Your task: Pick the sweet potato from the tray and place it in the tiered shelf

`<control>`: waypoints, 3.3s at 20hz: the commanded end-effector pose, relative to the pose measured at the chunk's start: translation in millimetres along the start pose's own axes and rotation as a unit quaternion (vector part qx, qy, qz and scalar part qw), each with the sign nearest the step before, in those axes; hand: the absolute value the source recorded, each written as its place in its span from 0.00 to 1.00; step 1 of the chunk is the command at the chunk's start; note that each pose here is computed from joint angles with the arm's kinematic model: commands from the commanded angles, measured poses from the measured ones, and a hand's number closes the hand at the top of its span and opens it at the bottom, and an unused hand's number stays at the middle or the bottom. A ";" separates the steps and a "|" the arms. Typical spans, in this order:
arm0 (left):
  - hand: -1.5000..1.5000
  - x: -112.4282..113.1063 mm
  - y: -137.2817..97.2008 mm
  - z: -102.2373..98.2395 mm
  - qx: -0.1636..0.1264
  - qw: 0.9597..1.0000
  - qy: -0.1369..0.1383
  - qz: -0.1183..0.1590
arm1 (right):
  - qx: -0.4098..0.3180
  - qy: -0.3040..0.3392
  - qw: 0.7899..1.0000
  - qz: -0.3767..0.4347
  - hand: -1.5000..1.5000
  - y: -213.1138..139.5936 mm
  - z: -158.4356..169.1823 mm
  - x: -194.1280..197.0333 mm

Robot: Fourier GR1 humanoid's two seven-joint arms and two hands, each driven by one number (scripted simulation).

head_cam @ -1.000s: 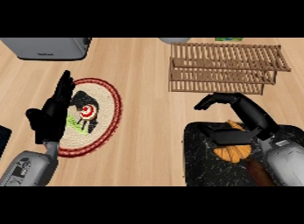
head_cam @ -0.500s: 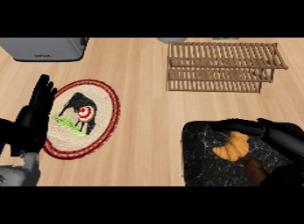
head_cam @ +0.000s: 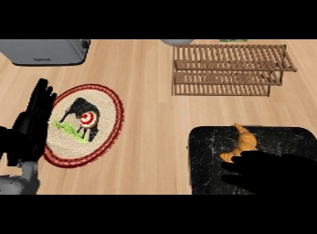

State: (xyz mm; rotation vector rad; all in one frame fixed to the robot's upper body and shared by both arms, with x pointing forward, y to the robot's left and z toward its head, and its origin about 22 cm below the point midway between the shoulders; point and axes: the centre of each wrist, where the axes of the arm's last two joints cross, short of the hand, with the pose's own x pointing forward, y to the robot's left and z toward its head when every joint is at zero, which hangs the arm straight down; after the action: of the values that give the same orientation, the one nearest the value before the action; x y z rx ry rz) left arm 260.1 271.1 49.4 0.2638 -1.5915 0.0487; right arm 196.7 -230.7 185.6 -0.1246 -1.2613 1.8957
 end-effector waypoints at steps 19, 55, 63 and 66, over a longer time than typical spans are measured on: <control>0.50 4.6 5.4 -6.5 0.003 1.000 -0.008 0.002 | 0.042 0.258 0.906 0.332 0.00 95.0 -41.9 67.8; 0.50 14.2 -2.5 17.1 -0.008 1.000 -0.005 0.000 | 0.051 0.249 0.924 0.287 0.00 147.0 -75.9 -41.6; 0.50 6.1 5.2 -6.8 -0.002 1.000 -0.002 0.003 | 0.066 0.226 0.910 0.341 1.00 154.4 -51.8 -80.9; 0.50 4.5 -13.9 12.2 -0.010 1.000 -0.007 0.000 | 0.025 0.249 0.923 0.292 1.00 156.4 -88.3 -69.6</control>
State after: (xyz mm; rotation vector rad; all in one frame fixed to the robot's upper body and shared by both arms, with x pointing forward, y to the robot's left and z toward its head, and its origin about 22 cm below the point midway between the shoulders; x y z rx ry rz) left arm 252.8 267.6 57.0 0.2461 -1.6063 0.0360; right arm 181.0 -247.6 14.8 -1.0220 -0.9470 2.2708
